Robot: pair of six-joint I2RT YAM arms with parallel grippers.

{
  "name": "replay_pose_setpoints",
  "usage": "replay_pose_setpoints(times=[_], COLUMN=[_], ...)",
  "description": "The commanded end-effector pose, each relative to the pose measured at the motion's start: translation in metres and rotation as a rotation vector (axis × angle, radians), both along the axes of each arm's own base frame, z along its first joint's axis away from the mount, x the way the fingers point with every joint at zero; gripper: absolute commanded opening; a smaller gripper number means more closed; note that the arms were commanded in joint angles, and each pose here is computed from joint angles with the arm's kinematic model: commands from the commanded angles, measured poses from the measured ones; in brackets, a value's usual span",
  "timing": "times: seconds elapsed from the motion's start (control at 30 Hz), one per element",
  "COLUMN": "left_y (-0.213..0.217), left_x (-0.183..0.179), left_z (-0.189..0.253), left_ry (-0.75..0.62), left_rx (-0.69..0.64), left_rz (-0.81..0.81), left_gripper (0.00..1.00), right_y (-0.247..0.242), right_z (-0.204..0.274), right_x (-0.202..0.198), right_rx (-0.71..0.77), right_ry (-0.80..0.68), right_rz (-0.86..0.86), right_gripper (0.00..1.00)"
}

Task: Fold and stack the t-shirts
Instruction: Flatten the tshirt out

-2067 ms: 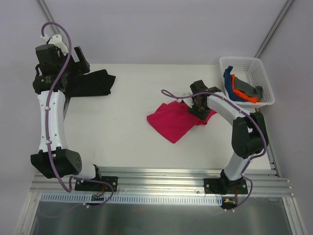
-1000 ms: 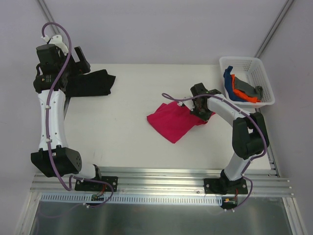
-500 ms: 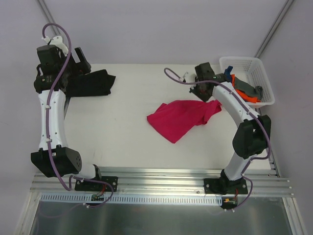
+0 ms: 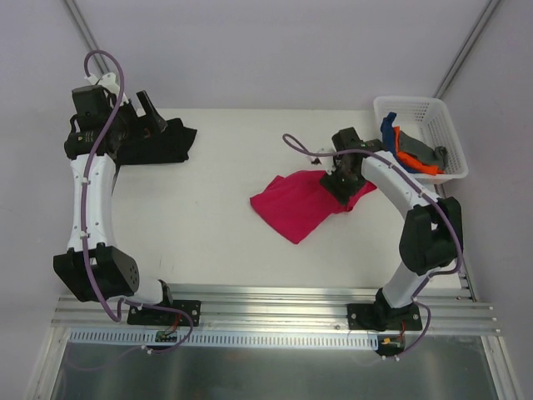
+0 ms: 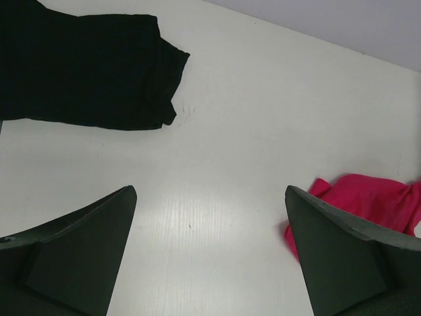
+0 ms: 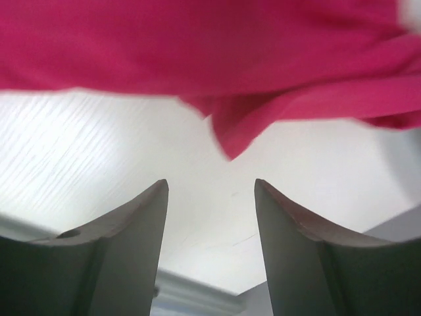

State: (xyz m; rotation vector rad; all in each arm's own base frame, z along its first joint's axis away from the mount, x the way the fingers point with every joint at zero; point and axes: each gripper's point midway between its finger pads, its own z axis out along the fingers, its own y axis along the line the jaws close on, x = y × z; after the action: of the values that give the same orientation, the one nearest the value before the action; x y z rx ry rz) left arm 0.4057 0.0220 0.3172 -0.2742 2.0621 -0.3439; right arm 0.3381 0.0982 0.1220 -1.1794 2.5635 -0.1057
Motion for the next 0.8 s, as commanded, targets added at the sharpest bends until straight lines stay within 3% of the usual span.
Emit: replay_pose_setpoints(times=[0.0, 0.33, 0.77], left_y=[-0.003, -0.005, 0.004], left_x=[-0.006, -0.013, -0.012], left_z=[0.031, 0.036, 0.043], left_ry=[-0.085, -0.099, -0.118], left_rx=[-0.009, -0.004, 0.046], left_rz=[-0.009, -0.014, 0.012], left_gripper=[0.98, 0.98, 0.99], right_y=[-0.002, -0.02, -0.016], right_z=[-0.002, -0.022, -0.038], right_x=[-0.029, 0.008, 0.009], right_rx=[0.115, 0.171, 0.176], right_ry=[0.096, 0.155, 0.226], right_rz=[-0.103, -0.236, -0.239], right_gripper=[0.59, 0.55, 0.52])
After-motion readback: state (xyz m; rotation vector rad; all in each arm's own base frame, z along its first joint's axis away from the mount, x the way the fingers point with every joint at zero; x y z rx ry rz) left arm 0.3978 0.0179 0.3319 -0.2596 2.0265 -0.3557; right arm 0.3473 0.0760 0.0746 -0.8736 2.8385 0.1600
